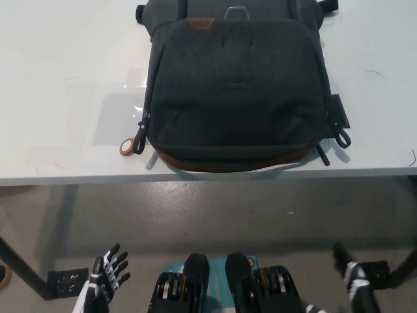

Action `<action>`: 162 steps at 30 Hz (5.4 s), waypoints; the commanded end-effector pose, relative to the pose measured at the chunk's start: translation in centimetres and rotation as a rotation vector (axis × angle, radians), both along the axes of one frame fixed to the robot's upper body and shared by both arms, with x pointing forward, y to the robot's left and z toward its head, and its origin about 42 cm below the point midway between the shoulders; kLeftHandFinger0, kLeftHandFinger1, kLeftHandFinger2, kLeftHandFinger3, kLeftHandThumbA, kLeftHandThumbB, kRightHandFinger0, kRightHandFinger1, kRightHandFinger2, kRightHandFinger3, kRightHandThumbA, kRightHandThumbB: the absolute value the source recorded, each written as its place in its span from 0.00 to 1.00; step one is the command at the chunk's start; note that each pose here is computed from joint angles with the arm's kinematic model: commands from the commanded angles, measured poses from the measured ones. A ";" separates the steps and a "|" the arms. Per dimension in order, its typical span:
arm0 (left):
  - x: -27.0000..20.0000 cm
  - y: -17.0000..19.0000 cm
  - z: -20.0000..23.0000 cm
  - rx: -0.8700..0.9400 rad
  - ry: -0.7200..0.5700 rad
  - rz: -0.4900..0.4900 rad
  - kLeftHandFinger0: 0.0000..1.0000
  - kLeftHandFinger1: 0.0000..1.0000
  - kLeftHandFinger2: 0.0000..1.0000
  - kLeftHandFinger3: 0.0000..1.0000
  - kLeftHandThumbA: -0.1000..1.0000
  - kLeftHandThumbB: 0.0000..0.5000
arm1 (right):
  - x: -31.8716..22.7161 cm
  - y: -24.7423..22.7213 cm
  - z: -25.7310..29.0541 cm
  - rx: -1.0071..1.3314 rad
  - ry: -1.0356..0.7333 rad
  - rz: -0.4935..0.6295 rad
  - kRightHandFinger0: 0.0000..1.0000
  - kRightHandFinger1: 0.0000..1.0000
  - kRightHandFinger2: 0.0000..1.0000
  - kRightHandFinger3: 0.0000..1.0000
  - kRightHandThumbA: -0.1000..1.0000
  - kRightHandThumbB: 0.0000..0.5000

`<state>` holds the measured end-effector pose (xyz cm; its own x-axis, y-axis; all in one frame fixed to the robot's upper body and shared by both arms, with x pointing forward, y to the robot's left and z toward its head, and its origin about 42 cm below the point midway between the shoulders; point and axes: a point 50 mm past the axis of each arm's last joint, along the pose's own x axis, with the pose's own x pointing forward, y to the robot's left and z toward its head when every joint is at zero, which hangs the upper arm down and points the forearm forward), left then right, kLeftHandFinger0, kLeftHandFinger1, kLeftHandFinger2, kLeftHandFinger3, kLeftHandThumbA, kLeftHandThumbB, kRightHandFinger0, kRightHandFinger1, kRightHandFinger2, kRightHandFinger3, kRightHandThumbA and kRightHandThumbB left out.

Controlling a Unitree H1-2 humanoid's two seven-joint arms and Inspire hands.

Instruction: A bag is kept in the middle of the table with its flap loosely closed and the robot uses its right hand to adjust it and opens it

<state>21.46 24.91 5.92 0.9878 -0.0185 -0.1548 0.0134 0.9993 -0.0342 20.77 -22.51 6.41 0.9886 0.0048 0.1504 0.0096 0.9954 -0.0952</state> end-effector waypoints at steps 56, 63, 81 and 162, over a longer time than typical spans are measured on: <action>-0.2 1.0 1.4 0.021 -0.069 -0.039 1.00 1.00 1.00 1.00 1.00 0.00 | 30.5 4.8 23.0 0.274 -0.079 0.363 1.00 1.00 1.00 1.00 1.00 0.69; 0.3 0.9 1.5 0.019 -0.073 -0.046 1.00 1.00 1.00 1.00 1.00 0.00 | 30.5 5.9 23.5 0.316 -0.088 0.404 1.00 1.00 1.00 1.00 1.00 0.58; 0.9 0.8 1.7 0.037 -0.067 -0.057 1.00 1.00 1.00 1.00 1.00 0.00 | 30.1 5.1 24.5 0.219 -0.113 0.231 0.02 0.48 0.71 0.73 0.00 0.13; 7.5 0.6 5.4 0.113 -0.137 -0.136 1.00 1.00 1.00 1.00 1.00 0.02 | -0.8 -6.8 6.9 -0.516 0.136 0.522 1.00 1.00 1.00 1.00 0.97 0.94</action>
<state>27.85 25.31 9.65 0.9899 -0.1186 -0.0770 0.1224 0.9914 0.0461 20.82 -26.03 10.55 0.8347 0.5174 -0.1887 -0.4976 0.5617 -0.6610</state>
